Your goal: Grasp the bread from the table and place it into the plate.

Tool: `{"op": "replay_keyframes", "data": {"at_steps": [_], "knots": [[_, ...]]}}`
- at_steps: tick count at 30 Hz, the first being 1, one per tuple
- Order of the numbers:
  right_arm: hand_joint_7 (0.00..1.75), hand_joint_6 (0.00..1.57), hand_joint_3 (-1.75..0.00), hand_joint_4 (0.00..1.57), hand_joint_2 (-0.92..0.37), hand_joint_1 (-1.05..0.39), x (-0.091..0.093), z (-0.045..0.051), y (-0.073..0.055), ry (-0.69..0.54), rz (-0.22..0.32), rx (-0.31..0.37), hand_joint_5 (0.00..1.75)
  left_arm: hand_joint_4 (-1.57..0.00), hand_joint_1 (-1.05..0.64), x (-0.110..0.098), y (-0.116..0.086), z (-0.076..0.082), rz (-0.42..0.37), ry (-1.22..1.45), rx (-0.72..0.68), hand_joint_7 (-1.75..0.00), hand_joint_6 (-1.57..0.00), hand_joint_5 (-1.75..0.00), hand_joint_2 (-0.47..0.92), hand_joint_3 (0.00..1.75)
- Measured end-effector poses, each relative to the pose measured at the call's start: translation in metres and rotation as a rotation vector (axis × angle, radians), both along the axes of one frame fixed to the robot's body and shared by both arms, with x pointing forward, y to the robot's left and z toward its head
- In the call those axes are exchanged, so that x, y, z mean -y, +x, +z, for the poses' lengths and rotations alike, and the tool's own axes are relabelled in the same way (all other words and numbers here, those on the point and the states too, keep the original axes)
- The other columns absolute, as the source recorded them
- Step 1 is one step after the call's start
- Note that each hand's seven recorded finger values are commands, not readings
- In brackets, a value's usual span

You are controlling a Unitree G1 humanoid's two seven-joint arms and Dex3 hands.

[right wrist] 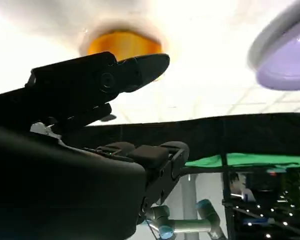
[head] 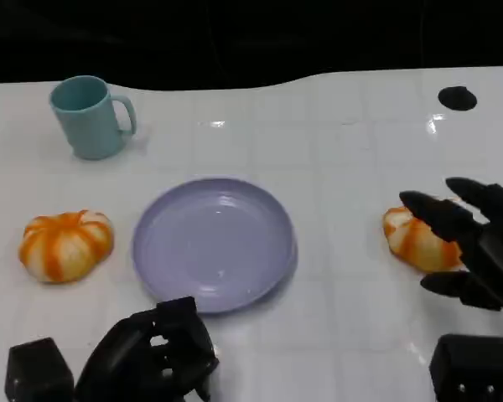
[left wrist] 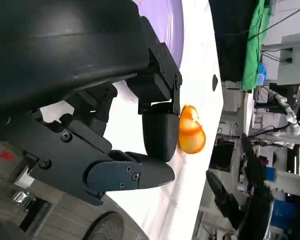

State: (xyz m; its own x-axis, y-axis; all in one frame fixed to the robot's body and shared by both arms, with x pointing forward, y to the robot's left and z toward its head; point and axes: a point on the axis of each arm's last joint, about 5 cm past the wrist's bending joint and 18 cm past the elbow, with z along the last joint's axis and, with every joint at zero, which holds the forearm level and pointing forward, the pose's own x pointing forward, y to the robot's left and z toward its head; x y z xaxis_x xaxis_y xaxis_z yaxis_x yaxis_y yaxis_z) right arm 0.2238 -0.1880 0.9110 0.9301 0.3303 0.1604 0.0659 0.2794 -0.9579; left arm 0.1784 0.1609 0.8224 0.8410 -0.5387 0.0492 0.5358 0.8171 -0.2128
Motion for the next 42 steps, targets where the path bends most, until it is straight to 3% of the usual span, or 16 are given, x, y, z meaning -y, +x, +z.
{"op": "replay_keyframes", "data": {"at_steps": [10,20,36,39,42], "knots": [[0.01,0.29,0.0,0.06,-0.85,-0.54,-0.015,0.0101,0.022,-0.128,-0.032,-0.038,0.26,-0.81,-0.53,0.001,0.0,0.001,-0.004,0.005,0.005,-1.38,-0.78,-1.75,0.69,0.58],[0.01,0.32,0.0,0.09,-0.82,-0.52,-0.025,0.0053,0.041,-0.185,-0.04,-0.121,0.26,-0.8,-0.53,0.002,0.0,0.001,-0.003,0.0,0.006,-1.39,-0.78,-1.75,0.68,0.6],[0.01,0.38,-0.01,0.21,-0.85,-0.52,-0.025,-0.0149,0.054,-0.282,-0.07,-0.289,0.12,-0.81,-0.52,0.002,-0.001,0.001,-0.002,-0.001,0.005,-1.38,-0.78,-1.75,0.68,0.61],[0.02,0.42,-0.01,0.27,-0.85,-0.49,-0.024,-0.0156,0.056,-0.288,-0.085,-0.317,0.12,-0.8,-0.52,0.002,-0.001,0.002,-0.003,0.0,0.011,-1.38,-0.78,-1.75,0.67,0.61],[0.04,0.61,0.0,0.56,-0.88,-0.42,-0.024,-0.017,0.057,-0.292,-0.089,-0.328,0.11,-0.8,-0.51,0.002,0.0,0.003,-0.003,0.0,0.019,-1.38,-0.78,-1.75,0.67,0.62]]}}
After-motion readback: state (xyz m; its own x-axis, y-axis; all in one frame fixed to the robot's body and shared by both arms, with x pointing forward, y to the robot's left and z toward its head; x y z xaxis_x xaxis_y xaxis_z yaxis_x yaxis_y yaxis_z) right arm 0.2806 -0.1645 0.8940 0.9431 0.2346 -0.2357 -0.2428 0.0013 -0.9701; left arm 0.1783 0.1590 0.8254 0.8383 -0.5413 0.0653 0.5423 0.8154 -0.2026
